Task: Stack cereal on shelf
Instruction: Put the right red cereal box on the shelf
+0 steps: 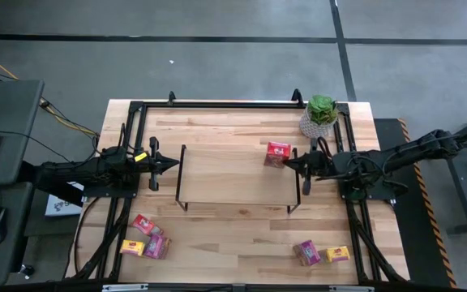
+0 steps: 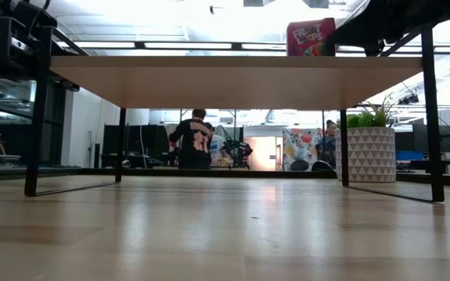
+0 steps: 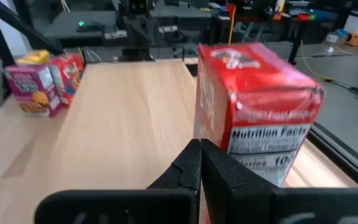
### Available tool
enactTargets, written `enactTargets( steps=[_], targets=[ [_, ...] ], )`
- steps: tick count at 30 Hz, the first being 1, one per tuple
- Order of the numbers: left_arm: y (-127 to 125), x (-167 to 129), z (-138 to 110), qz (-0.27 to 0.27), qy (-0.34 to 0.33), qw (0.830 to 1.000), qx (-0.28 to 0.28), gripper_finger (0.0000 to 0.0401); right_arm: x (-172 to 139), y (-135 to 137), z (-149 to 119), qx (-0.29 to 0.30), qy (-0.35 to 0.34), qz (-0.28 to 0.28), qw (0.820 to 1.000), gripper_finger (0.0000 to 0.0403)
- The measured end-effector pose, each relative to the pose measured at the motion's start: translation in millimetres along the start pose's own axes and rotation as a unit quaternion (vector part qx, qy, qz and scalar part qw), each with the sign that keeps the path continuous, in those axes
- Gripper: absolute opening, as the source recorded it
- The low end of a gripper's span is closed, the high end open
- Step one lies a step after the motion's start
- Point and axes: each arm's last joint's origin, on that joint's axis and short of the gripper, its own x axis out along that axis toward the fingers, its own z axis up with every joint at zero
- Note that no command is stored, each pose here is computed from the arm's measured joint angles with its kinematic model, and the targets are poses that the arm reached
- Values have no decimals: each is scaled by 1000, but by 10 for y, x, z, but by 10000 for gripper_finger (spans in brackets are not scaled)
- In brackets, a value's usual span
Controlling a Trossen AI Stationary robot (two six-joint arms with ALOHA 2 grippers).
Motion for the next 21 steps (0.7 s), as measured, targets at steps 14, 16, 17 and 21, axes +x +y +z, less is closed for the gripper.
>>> enactTargets(
  steps=[14, 16, 17, 21],
  targets=[
    [0, 0, 0, 0, 0, 1000, 0, 3, -24, -26, -33, 3, 16, -23, 1000, 0],
    [0, 0, -1, 0, 0, 1000, 0, 3, -33, -26, -37, 8, 19, -14, 1000, 0],
    [0, 0, -1, 0, 0, 1000, 0, 3, -39, -25, -41, 13, 22, -6, 1000, 0],
    [0, 0, -1, 0, 0, 1000, 0, 3, -62, -5, -48, 34, 32, 47, 998, 0]
  ],
)
